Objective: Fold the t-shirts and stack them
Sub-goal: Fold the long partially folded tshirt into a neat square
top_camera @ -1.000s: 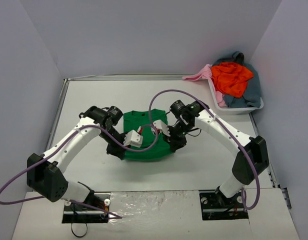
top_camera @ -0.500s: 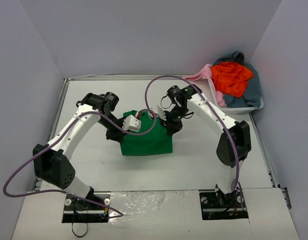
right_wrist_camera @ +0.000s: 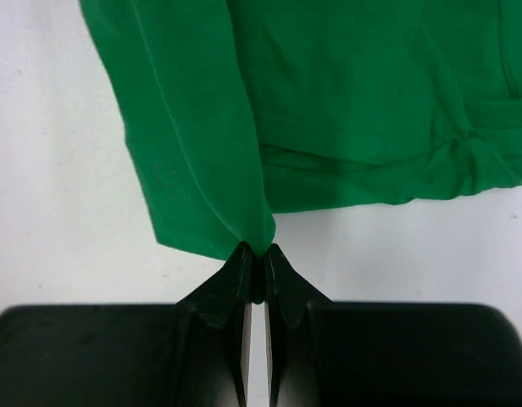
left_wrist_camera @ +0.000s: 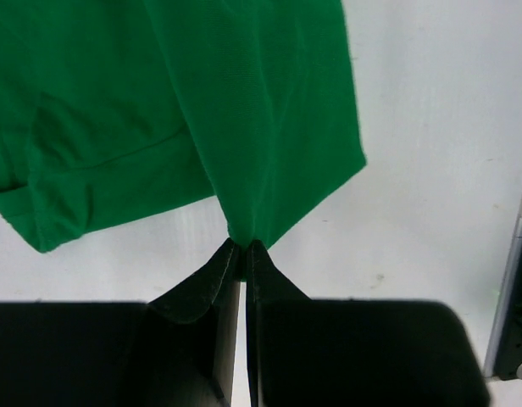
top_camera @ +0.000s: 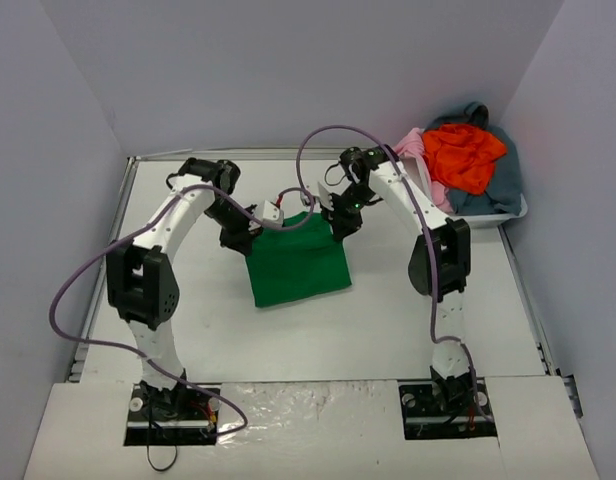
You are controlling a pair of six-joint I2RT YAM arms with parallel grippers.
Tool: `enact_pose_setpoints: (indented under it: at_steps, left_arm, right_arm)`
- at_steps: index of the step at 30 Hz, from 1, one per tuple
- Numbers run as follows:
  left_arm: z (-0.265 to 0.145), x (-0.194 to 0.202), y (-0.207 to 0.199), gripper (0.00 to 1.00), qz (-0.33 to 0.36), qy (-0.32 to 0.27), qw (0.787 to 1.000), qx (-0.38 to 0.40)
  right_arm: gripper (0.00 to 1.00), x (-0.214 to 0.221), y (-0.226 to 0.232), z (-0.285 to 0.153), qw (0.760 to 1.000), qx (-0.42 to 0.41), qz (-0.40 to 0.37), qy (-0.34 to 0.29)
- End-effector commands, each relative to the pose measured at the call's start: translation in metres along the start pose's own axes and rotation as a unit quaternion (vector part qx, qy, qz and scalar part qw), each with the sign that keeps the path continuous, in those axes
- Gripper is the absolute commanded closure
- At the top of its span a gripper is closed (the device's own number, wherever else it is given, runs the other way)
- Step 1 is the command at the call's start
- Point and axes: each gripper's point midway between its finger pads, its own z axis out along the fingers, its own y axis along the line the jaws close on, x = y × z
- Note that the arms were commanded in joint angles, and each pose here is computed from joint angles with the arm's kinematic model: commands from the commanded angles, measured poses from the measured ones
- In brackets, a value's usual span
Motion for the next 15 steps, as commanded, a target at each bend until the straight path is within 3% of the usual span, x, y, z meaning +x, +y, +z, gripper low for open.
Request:
enact_pose_setpoints:
  at_steps: [1, 8, 15]
  left_arm:
    - [-0.010, 0.006, -0.007, 0.98, -0.018, -0.006, 0.998, 0.054]
    - [-0.012, 0.028, 0.042, 0.98, -0.047, -0.009, 0.997, 0.061]
    - [0.007, 0.058, 0.065, 0.98, -0.089, -0.011, 0.992, 0.087]
  right_arm:
    - [1.00, 0.005, -0.017, 0.006, 1.000, -0.015, 0.003, -0.010]
    - [1.00, 0.010, -0.082, 0.028, 0.999, 0.014, -0.003, -0.041]
    - [1.00, 0.015, -0.132, 0.066, 0.996, 0.051, 0.006, -0.070]
